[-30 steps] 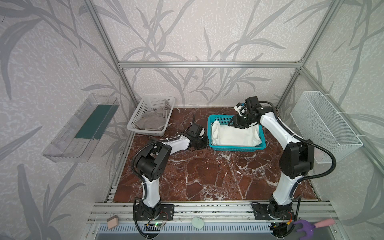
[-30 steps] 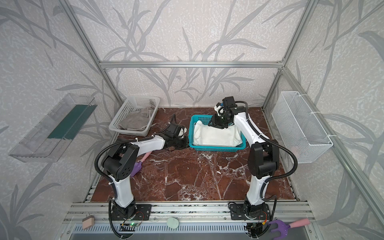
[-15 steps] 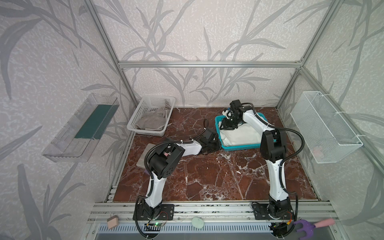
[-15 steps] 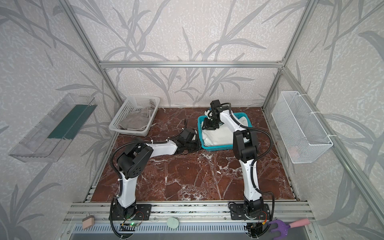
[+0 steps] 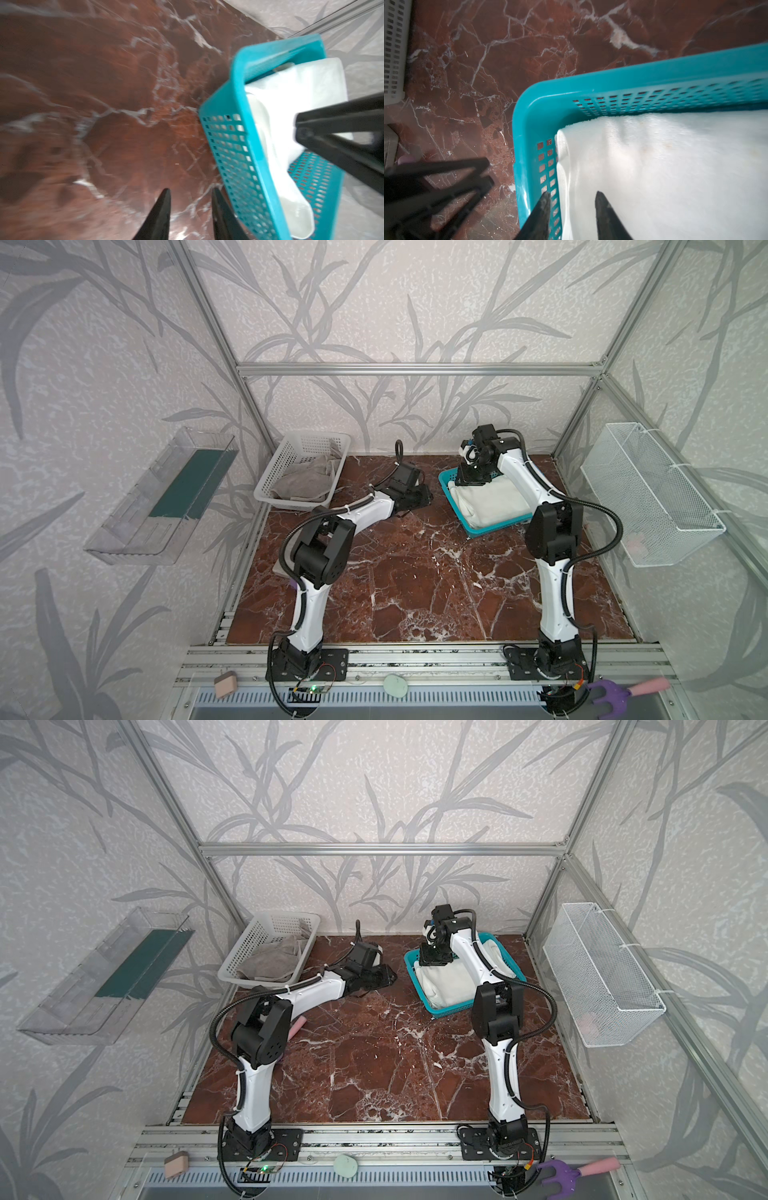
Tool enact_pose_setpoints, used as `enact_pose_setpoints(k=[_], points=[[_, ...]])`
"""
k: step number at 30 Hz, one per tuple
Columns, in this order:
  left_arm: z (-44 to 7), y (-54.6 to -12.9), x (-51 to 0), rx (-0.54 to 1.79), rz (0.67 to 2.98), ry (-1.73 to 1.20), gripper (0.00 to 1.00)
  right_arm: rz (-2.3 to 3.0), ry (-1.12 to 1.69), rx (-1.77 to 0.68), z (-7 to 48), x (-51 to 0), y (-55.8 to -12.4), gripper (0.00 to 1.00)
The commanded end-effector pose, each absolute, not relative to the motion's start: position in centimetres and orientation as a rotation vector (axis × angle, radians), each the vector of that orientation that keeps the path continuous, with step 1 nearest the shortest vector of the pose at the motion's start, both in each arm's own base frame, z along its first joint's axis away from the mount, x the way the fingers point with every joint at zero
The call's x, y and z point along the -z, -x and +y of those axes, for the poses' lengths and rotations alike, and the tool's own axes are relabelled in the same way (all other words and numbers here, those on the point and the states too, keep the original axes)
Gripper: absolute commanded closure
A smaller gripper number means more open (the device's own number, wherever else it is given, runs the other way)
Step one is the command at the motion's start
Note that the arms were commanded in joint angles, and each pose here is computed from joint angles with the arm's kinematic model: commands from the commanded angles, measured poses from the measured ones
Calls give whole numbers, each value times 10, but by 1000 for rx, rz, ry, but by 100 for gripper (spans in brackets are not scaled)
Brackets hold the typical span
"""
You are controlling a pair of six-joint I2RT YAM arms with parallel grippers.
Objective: Fold and stack the towels
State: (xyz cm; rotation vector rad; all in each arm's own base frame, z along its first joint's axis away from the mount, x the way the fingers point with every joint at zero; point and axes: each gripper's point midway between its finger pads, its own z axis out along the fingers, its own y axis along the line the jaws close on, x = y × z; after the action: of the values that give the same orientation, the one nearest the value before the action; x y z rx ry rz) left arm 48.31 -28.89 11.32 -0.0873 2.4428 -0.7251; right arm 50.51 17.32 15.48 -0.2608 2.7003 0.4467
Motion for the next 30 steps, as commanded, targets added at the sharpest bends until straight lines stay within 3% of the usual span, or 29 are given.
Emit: enact_pose_setpoints(k=[1,6,9,16,24,27,30], points=[[-217,-496,-164,432,2418,-27,58,2549,269,-376,167,-221,-498,62],[-109,-535,-187,202,2410,81,50,2449,353,-411,208,-232,-479,59],[-62,-560,-185,207,2416,186,49,2418,419,-448,239,-226,-465,57],[-3,-604,-155,252,2448,319,42,2455,509,-519,286,-196,-446,56],[25,-631,-115,424,2420,495,41,2510,534,-539,305,-170,-445,56],[22,-636,-111,511,2400,505,52,2517,539,-540,308,-168,-444,56],[23,-636,-122,529,2379,502,78,2514,538,-541,309,-171,-443,56]])
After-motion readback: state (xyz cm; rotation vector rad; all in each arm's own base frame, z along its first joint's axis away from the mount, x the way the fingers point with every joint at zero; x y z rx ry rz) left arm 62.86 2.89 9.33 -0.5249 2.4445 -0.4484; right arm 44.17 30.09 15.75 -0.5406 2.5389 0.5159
